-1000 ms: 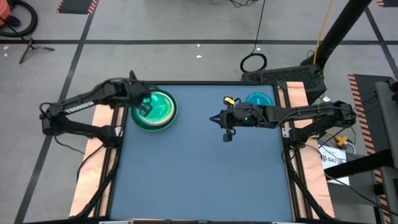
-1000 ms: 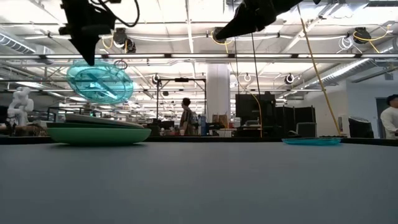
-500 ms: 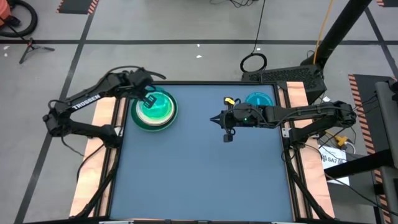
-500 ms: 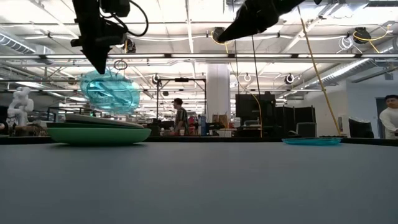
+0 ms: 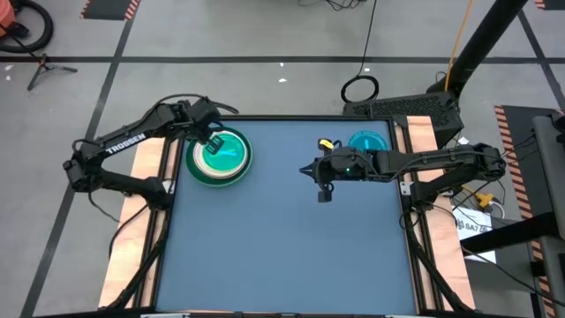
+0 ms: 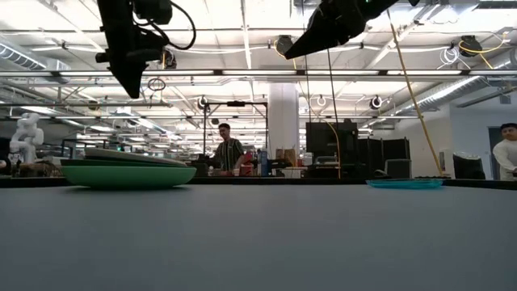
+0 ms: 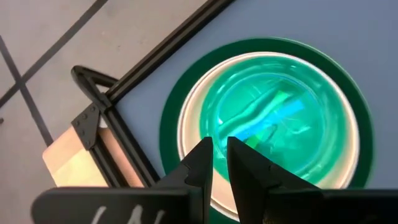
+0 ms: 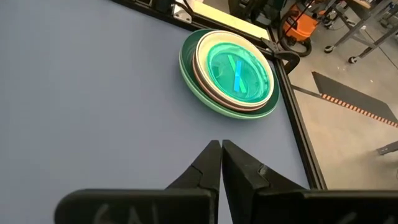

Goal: Stack plastic plates
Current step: Stack the light blue plate on top of the light blue plate

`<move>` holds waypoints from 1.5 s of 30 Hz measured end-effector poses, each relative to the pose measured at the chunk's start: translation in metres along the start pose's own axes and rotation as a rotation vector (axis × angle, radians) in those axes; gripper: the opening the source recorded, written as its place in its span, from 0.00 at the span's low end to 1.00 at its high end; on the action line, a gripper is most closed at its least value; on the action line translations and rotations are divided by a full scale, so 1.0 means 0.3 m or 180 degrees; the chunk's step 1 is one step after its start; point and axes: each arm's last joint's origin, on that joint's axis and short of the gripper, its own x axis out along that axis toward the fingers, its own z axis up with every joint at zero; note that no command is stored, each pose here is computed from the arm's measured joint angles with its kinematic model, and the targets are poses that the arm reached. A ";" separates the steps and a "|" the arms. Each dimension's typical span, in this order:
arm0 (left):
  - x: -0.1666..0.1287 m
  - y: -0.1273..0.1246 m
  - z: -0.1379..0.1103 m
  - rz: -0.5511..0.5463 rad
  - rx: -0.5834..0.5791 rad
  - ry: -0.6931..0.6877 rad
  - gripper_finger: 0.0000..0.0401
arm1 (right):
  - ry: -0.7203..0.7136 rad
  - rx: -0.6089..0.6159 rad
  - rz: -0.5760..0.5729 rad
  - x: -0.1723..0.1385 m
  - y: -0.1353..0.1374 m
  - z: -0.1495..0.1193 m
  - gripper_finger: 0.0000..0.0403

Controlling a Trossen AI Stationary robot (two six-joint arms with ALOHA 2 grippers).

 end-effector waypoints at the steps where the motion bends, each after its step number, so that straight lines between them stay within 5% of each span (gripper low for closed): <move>1: -0.002 -0.006 0.000 -0.0012 0.0041 -0.0012 0.14 | 0.0010 -0.0002 0.0003 0.000 0.000 -0.001 0.02; 15: -0.084 -0.129 -0.040 -0.0334 0.0625 -0.0416 0.14 | 0.0358 0.0356 0.0086 -0.003 0.011 -0.036 0.02; 20: -0.144 -0.167 -0.074 -0.0527 0.0818 -0.0692 0.14 | 0.0565 0.0695 -0.0133 -0.005 0.009 -0.053 0.02; 33: -0.112 -0.238 -0.313 -0.1273 0.1128 -0.1366 0.14 | 0.1457 0.1926 -0.0511 -0.036 0.027 -0.143 0.02; 45: -0.066 -0.195 -0.416 -0.1360 0.0828 -0.2125 0.14 | 0.2151 0.2928 -0.1563 -0.056 -0.136 -0.278 0.01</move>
